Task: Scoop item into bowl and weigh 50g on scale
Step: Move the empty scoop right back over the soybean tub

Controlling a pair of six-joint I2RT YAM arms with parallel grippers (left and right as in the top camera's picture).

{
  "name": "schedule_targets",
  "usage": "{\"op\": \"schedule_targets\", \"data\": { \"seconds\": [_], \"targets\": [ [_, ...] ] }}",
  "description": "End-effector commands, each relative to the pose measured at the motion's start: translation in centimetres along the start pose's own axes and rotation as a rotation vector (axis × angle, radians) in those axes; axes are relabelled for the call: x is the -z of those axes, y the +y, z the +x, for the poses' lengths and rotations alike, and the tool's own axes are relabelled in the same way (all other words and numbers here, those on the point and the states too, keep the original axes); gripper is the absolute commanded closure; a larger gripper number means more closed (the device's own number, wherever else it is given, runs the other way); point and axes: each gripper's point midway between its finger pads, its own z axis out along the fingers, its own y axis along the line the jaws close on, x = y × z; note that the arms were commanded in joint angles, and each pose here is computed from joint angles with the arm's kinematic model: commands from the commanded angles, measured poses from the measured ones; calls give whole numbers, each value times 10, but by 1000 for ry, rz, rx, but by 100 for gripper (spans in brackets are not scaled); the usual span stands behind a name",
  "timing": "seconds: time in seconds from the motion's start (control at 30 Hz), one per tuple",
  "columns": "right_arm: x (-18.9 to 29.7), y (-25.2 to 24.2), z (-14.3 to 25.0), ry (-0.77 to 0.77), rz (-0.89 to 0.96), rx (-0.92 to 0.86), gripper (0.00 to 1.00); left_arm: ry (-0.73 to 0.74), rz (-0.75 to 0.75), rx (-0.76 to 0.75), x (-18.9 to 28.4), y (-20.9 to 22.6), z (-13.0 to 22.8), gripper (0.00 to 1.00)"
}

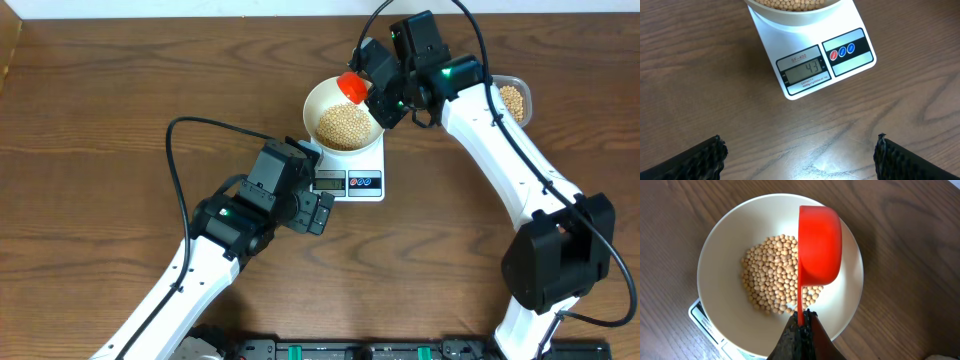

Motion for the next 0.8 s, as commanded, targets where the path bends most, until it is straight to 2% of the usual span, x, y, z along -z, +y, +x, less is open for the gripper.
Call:
{"op": "schedule_targets", "data": {
  "seconds": [0.0, 0.43, 0.6, 0.77],
  "targets": [
    [18, 0, -16, -52, 21, 41, 99, -7, -10, -4, 2, 2, 1, 4],
    [24, -2, -20, -67, 37, 57, 99, -7, -10, -4, 2, 2, 1, 4],
    [25, -4, -21, -78, 27, -9, 99, -7, -10, -4, 2, 2, 1, 4],
    [45, -17, -28, -159, -27, -89, 99, -7, -10, -4, 2, 2, 1, 4]
  ]
}}
